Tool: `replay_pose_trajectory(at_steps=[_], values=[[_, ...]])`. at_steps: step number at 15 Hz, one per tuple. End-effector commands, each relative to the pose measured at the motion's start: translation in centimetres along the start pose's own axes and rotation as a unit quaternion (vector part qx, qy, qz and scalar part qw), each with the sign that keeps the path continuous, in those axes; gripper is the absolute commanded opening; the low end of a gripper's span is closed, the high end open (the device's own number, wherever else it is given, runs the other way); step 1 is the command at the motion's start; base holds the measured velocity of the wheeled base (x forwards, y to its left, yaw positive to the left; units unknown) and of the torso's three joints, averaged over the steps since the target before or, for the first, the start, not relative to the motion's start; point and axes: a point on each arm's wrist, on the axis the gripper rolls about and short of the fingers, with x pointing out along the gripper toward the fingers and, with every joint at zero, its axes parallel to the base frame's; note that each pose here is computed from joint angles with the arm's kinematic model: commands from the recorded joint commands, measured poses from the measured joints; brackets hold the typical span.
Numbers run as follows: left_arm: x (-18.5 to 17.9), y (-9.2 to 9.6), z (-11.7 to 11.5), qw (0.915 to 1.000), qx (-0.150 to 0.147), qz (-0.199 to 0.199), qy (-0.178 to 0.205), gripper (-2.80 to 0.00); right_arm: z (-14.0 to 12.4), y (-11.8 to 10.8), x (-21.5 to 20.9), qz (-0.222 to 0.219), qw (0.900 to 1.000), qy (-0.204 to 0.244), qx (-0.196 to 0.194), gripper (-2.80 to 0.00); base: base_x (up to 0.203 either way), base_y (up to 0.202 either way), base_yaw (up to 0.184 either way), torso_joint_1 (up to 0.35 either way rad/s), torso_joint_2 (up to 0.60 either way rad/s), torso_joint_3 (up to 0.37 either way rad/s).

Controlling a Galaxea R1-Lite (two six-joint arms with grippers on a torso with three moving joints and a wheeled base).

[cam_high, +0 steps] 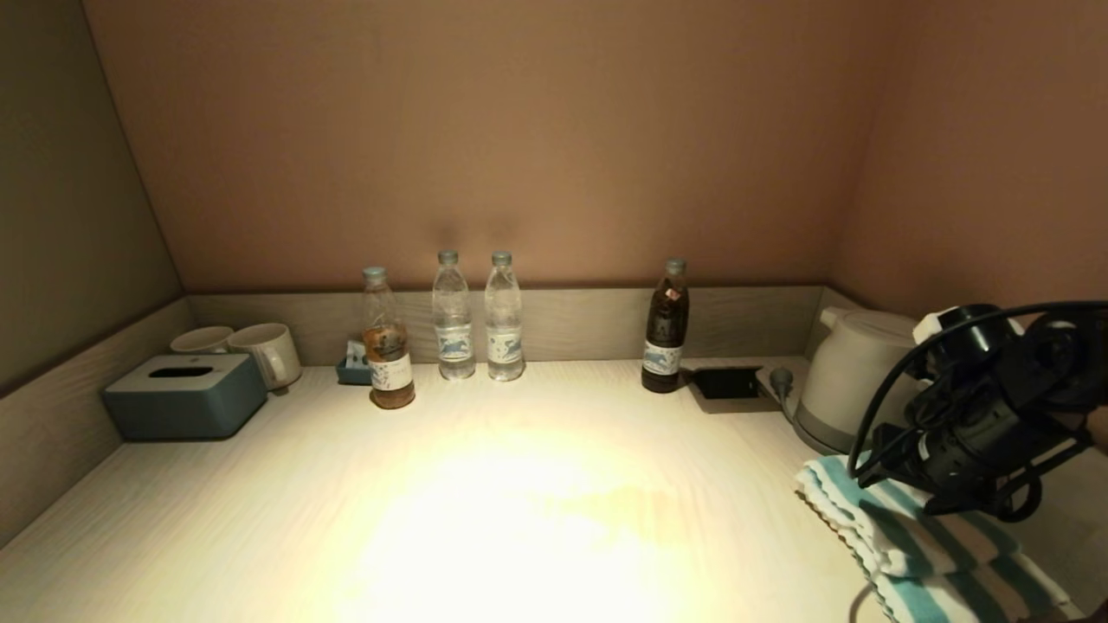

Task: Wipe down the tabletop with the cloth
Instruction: Pick up the tablecloth

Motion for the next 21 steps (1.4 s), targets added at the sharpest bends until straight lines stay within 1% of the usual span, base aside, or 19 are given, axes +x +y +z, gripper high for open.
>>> replay_pose_trajectory(at_steps=[1,2,3,7,9,11,13,15,17,18,21], values=[[0.0,0.0,0.0,1.0000,0.000,0.000,0.001,-2.80,0.0,0.0,0.3,-0.003,1.000,0.006,0.011,0.00,0.000,0.000,0.000,0.000,0.00,0.000],[0.0,0.0,0.0,1.0000,0.000,0.000,0.001,-2.80,0.0,0.0,0.4,-0.001,1.000,0.006,0.023,0.00,0.000,0.000,0.000,0.000,0.00,0.000],[0.0,0.0,0.0,1.0000,0.000,0.000,0.001,-2.80,0.1,0.1,0.5,0.001,0.999,0.007,0.045,0.00,0.000,0.000,0.000,0.000,0.00,0.000],[0.0,0.0,0.0,1.0000,0.000,0.000,0.001,-2.80,0.3,0.2,0.7,0.004,0.998,0.013,0.058,0.00,0.000,0.000,0.000,0.000,0.00,0.000],[0.0,0.0,0.0,1.0000,0.000,0.000,0.001,-2.80,0.3,0.2,0.7,0.004,0.998,0.013,0.058,0.00,0.000,0.000,0.000,0.000,0.00,0.000],[0.0,0.0,0.0,1.0000,0.000,0.000,0.001,-2.80,0.1,0.5,0.5,0.006,0.995,0.012,0.100,0.00,0.000,0.000,0.000,0.000,0.00,0.000],[0.0,0.0,0.0,1.0000,0.000,0.000,0.001,-2.80,-0.4,1.0,0.2,0.005,0.993,0.011,0.114,0.00,0.000,0.000,0.000,0.000,0.00,0.000],[0.0,0.0,0.0,1.0000,0.000,0.000,0.001,-2.80,-0.8,1.2,-0.2,0.008,0.993,0.009,0.116,0.00,0.000,0.000,0.000,0.000,0.00,0.000],[0.0,0.0,0.0,1.0000,0.000,0.000,0.001,-2.80,-1.5,1.2,-1.6,0.010,0.992,0.004,0.129,0.00,0.000,0.000,0.000,0.000,0.00,0.000],[0.0,0.0,0.0,1.0000,0.000,0.000,0.001,-2.80,-1.9,1.1,-2.0,0.001,0.990,0.013,0.143,0.00,0.000,0.000,0.000,0.000,0.00,0.000],[0.0,0.0,0.0,1.0000,0.000,0.000,0.001,-2.80,-2.0,1.1,-1.6,-0.010,0.989,0.015,0.147,0.00,0.000,0.000,0.000,0.000,0.00,0.000]])
